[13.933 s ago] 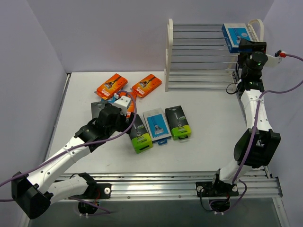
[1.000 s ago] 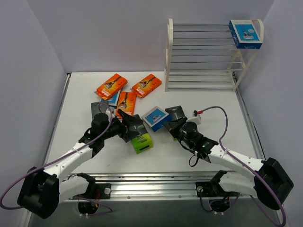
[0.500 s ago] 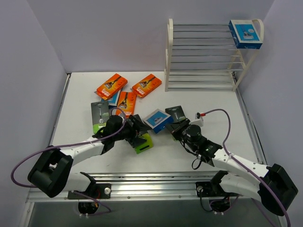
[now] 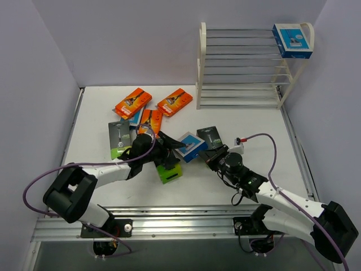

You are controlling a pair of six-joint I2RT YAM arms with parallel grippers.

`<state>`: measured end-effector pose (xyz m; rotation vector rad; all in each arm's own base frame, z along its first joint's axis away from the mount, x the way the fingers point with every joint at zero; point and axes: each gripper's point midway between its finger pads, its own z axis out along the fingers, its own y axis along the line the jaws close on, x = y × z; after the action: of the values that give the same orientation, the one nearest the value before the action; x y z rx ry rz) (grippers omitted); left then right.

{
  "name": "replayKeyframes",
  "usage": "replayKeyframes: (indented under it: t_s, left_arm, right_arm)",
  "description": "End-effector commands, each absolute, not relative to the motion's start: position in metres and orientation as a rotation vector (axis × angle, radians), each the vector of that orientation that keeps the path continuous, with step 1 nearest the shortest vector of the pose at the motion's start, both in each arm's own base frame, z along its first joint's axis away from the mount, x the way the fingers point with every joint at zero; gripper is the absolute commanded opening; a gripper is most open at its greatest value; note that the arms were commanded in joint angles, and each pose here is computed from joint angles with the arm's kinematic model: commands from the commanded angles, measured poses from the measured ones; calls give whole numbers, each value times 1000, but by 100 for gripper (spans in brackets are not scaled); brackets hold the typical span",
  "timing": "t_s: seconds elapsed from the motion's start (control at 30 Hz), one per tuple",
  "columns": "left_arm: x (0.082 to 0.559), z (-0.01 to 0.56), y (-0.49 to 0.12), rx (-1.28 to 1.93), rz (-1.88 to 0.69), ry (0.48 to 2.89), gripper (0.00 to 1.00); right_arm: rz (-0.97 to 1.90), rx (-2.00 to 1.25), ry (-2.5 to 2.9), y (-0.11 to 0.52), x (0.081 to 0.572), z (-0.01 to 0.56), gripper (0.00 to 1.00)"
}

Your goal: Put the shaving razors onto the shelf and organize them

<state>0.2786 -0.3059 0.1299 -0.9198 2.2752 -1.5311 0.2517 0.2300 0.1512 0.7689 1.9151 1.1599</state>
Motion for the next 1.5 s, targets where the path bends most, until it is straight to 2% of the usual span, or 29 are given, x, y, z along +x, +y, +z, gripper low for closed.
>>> replayKeyframes:
  t_s: [0.0, 0.23, 0.4, 0.5, 0.57, 0.83, 1.2, 1.37, 1.47]
  left_arm:
    - [290, 165, -326, -854, -1628, 2172, 95]
    - [282, 143, -336, -867, -1593, 2217, 96]
    - [286, 127, -329, -900, -1523, 2225, 100]
    - [290, 121, -323, -931, -1479, 2209, 91]
    - [297, 119, -318, -930, -1462, 2203, 89]
    - [322, 129, -309, -905, -1500, 2140, 61]
    - [327, 139, -304, -852, -1481, 2113, 34]
    - [324, 137, -306, -829, -1495, 2126, 32]
    - [321, 137, -305, -828, -1500, 2134, 49]
  right_arm:
    - [1220, 757, 1868, 233, 250, 169, 0]
    - [1227, 762, 1867, 230, 246, 169, 0]
    - [1234, 762, 1872, 227, 241, 169, 0]
    - [1246, 766, 1872, 225, 237, 167, 0]
    - [1250, 763, 1881, 225, 234, 163, 0]
    - [1274, 751, 1915, 226, 223, 155, 0]
    - [1271, 764, 1921, 222, 219, 149, 0]
    - [1273, 772, 1918, 222, 219, 148, 0]
    - [1267, 771, 1918, 221, 220, 147, 0]
